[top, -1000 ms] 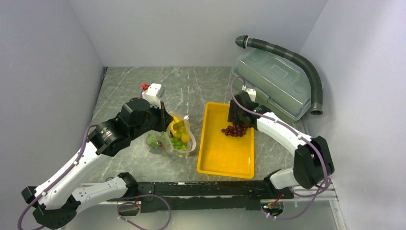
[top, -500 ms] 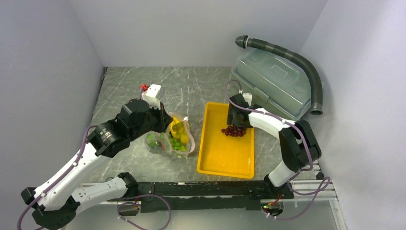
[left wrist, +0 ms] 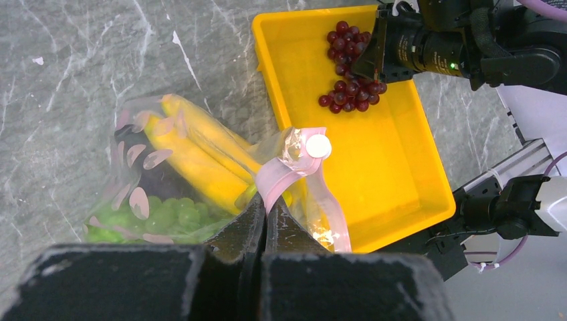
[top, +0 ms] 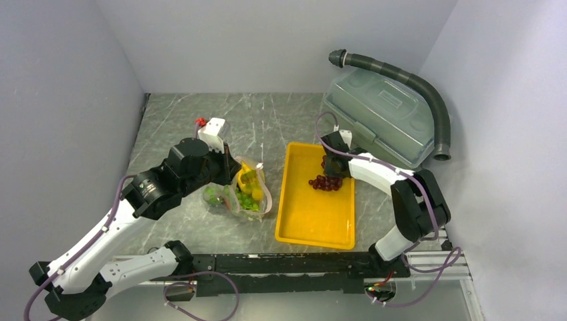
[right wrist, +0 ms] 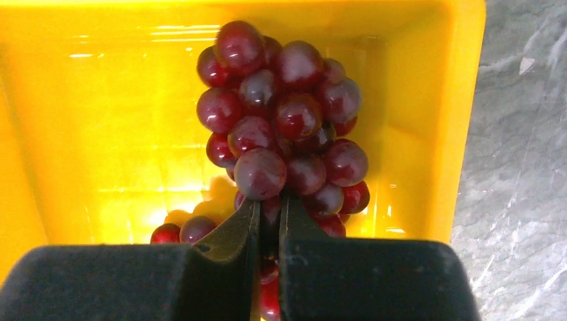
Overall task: Place the food in the zip-top bag and seal the zipper
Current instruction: Pick up the fake fruit from the zipper food storage bag.
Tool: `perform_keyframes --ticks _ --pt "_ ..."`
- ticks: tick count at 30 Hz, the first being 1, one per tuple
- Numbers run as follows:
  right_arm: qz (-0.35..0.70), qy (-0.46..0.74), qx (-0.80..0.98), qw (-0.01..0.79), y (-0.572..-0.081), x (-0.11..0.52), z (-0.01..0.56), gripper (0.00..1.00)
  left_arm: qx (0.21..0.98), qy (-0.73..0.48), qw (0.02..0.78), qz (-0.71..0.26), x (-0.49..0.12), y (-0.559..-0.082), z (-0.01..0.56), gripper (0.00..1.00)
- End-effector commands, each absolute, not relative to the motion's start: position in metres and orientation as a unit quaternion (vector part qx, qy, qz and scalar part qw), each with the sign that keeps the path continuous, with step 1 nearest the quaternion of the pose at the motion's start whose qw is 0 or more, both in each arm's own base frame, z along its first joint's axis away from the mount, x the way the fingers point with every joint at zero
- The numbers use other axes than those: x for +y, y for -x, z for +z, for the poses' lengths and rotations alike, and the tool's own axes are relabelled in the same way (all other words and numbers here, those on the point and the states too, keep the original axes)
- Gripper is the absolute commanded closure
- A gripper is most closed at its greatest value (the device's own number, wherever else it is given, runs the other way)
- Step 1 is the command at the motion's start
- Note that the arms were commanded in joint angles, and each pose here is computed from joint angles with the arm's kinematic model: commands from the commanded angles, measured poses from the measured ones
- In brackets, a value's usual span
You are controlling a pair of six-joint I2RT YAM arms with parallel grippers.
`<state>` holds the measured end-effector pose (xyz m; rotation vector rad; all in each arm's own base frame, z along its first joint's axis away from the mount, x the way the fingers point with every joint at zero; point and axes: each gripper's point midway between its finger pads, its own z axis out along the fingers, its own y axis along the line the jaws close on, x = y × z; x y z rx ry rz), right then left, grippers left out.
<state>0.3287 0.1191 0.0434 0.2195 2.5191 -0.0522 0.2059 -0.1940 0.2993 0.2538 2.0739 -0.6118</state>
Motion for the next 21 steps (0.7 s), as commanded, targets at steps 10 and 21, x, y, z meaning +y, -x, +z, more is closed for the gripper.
perform_keyframes --ticks 10,21 --pt "0.079 -0.062 0.926 0.364 -0.317 0.136 0.115 1.0 0.823 -0.094 0.492 -0.268 -0.199 -0.214 0.32 1.0" --pt "0.184 -0.013 0.884 0.43 -0.3 0.158 0.184 1.0 0.825 -0.092 0.485 -0.275 -0.204 -0.215 0.316 1.0"
